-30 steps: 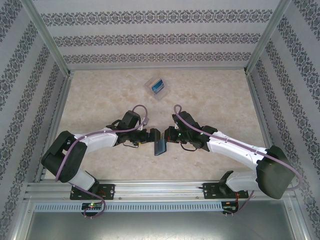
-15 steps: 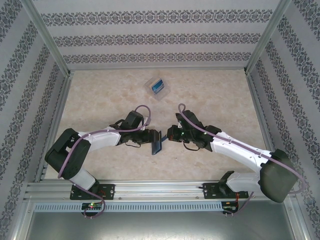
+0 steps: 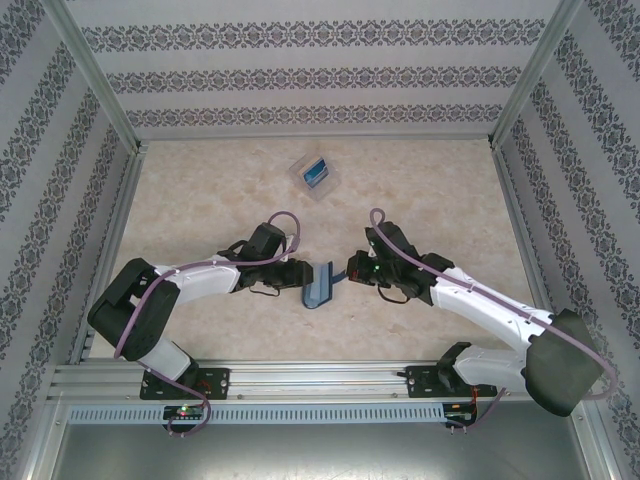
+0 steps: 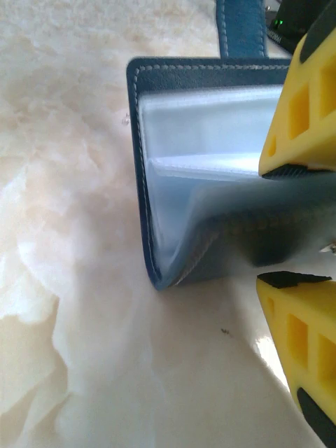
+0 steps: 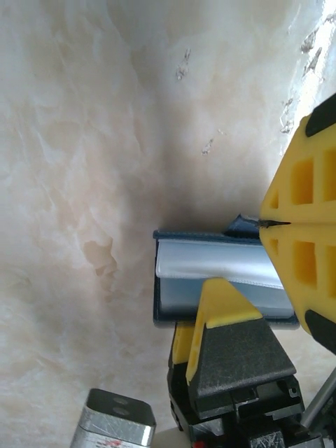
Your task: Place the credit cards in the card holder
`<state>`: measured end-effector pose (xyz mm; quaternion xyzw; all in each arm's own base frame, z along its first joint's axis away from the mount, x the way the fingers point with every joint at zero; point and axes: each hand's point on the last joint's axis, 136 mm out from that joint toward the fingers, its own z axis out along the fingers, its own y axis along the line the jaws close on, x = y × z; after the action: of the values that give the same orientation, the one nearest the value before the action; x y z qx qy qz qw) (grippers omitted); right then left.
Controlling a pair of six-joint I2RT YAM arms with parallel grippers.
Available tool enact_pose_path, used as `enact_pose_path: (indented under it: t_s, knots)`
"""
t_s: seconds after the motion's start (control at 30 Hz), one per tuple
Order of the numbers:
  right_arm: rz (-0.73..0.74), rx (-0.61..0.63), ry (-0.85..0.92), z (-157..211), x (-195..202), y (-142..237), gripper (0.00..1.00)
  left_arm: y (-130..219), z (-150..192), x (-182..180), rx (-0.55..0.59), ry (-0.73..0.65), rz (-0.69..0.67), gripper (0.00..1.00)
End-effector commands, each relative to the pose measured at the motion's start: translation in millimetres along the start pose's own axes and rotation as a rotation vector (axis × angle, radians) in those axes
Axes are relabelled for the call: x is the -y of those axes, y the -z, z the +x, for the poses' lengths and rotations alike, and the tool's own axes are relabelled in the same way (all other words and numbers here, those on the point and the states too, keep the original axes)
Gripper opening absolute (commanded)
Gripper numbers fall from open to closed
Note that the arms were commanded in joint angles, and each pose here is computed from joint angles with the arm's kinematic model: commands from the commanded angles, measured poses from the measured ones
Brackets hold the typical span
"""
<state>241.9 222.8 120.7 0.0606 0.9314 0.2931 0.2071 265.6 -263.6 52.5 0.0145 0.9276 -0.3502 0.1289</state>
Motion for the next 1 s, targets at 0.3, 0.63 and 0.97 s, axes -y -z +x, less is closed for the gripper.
enact_pose_path:
  t_s: [0.3,0.63,0.97]
  knots:
    - [0.041,0.022,0.016,1,17,7,0.00,-2,10,-17,-0.034,0.002,-0.054,0.65]
    - [0.156,-0.014,0.041,11,50,-12,0.00,-5,10,-12,-0.040,0.011,-0.018,0.69]
    - [0.150,-0.098,0.114,19,40,-18,0.44,-14,10,1,-0.076,0.027,0.065,0.78]
